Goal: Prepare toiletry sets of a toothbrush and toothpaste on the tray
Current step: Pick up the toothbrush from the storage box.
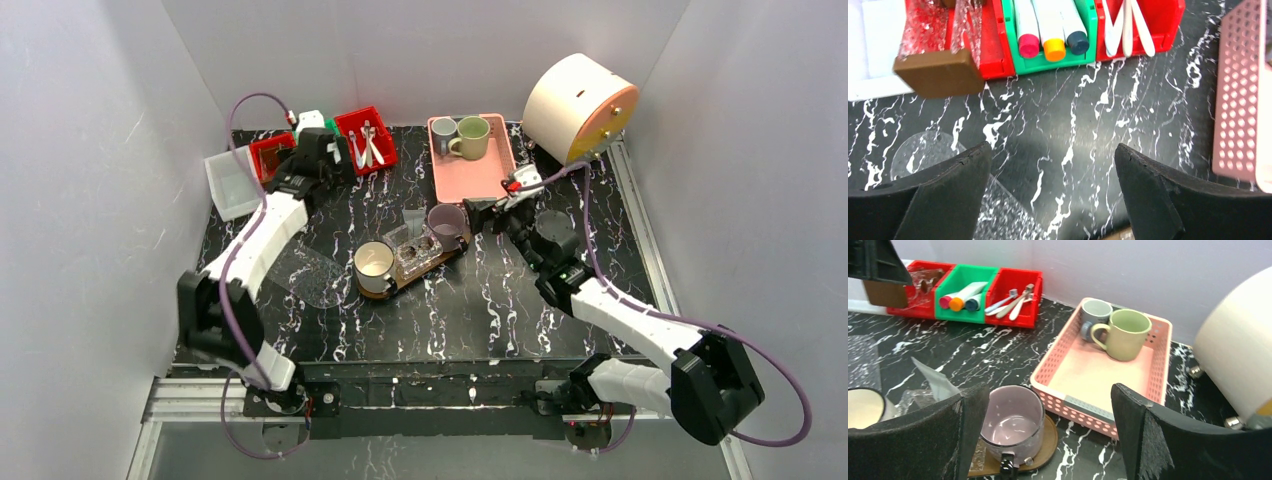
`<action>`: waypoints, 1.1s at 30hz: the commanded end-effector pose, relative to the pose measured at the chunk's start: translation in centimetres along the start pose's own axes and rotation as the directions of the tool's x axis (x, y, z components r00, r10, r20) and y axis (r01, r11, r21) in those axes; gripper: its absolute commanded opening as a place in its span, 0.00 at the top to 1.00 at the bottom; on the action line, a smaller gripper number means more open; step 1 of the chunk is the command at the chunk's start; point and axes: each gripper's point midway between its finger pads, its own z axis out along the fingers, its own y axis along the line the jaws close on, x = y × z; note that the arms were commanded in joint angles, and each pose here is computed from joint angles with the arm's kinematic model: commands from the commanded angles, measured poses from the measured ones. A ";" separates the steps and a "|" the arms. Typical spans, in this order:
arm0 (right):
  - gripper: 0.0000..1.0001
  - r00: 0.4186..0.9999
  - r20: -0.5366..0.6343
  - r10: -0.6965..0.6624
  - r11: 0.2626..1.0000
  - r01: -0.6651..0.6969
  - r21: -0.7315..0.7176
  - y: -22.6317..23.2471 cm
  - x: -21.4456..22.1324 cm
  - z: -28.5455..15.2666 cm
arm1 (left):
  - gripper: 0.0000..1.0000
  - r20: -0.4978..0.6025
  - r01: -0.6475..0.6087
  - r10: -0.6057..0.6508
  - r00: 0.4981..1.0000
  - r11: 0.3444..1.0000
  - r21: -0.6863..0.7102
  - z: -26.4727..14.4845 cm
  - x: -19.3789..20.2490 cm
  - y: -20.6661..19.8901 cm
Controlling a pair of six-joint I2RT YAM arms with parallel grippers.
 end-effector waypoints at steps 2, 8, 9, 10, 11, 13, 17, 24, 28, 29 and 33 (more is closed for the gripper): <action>0.01 0.986 0.158 0.049 0.980 -0.078 0.183 -3.4 -3.2 -1.6 | 0.13 -0.038 -0.024 0.019 0.999 0.992 -0.128 4.9 -0.8 -0.1; 0.01 0.986 0.164 0.016 0.972 -0.054 0.230 -4.4 -3.3 -2.5 | 0.28 -0.064 -0.035 0.024 0.998 0.983 -0.180 10.3 -0.8 -0.6; 0.01 0.987 0.163 0.015 0.972 -0.053 0.229 -4.3 -3.3 -2.5 | 0.30 -0.063 -0.033 0.022 0.998 0.982 -0.183 11.0 -1.0 -0.8; 0.01 0.987 0.161 0.013 0.972 -0.051 0.231 -4.4 -3.2 -2.6 | 0.32 -0.059 -0.032 0.021 0.998 0.982 -0.188 11.8 -1.1 -0.9; 0.01 0.987 0.159 0.013 0.972 -0.050 0.229 -4.3 -3.1 -2.5 | 0.33 -0.049 -0.024 0.015 0.999 0.981 -0.193 12.4 -1.6 -0.9; 0.01 0.988 0.153 0.010 0.972 -0.045 0.229 -4.3 -2.9 -2.4 | 0.36 -0.034 -0.006 -0.001 0.999 0.981 -0.192 13.7 -2.6 -1.2; 0.01 0.991 0.134 0.003 0.970 -0.035 0.239 -4.5 -2.3 -2.2 | 0.47 -0.041 0.008 -0.016 0.999 0.981 -0.195 16.3 -2.9 -1.2; 0.01 0.992 0.124 -0.017 0.966 -0.016 0.259 -4.8 -2.0 -2.3 | 0.54 -0.069 0.072 -0.087 0.994 0.978 -0.193 19.7 -2.1 0.1; 0.01 0.993 0.112 -0.028 0.964 -0.003 0.264 -4.9 -1.7 -2.2 | 0.56 -0.090 0.096 -0.114 0.989 0.978 -0.183 21.0 -1.4 0.3; 0.01 0.994 0.109 -0.030 0.964 -0.001 0.268 -5.0 -1.7 -2.2 | 0.56 -0.098 0.098 -0.117 0.988 0.979 -0.178 21.3 -1.1 0.3; 0.01 0.994 0.104 -0.036 0.962 0.006 0.273 -5.1 -1.6 -2.1 | 0.58 -0.147 0.094 -0.119 0.982 0.982 -0.162 22.2 0.5 -0.1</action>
